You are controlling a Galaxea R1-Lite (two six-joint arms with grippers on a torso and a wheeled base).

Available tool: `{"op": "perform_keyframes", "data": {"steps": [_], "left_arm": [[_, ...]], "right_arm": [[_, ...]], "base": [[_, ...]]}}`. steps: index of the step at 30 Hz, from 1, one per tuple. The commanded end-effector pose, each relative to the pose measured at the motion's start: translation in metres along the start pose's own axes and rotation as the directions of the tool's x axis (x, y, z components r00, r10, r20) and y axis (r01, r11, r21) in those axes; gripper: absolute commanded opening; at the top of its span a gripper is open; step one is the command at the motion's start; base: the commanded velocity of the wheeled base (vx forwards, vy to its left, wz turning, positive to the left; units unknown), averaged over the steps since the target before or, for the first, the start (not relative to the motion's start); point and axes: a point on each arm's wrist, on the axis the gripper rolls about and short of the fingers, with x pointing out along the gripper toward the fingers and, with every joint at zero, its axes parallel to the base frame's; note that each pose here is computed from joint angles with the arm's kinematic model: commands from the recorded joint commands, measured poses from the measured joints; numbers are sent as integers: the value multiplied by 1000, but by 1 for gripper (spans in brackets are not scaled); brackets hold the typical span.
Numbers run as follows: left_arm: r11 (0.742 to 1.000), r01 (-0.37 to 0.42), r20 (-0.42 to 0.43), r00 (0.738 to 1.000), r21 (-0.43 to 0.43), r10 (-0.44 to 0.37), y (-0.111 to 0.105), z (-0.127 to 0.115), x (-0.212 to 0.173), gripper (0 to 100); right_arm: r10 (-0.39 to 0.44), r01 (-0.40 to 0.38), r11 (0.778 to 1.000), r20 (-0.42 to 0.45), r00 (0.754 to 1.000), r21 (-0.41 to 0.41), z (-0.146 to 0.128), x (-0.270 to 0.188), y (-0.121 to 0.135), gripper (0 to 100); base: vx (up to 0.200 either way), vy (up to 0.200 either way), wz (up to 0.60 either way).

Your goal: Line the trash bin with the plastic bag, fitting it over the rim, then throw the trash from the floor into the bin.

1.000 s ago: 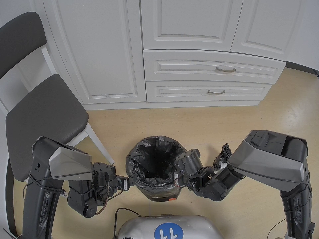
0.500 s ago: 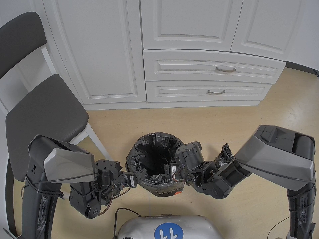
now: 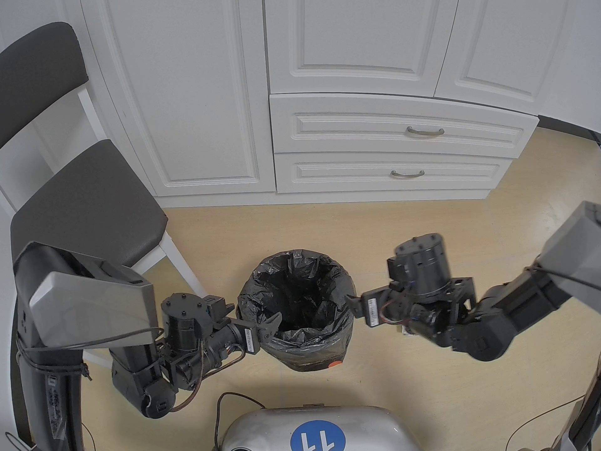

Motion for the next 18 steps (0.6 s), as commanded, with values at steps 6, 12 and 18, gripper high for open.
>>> {"op": "perform_keyframes", "data": {"steps": [6,12,18], "left_arm": [[986,48,68,996,162,-60,-14,35,-56,100],[985,46,85,995,166,-61,-14,39,-59,100],[986,37,87,995,164,-52,-12,39,-57,100]], "right_arm": [[-91,83,991,-71,993,-105,3,-27,-123,100],[-89,83,996,-212,973,-38,-31,49,-163,100],[-123,160,980,-273,954,118,-74,127,-179,100]], "base": [[0,0,0],[0,0,0],[0,0,0]]}}
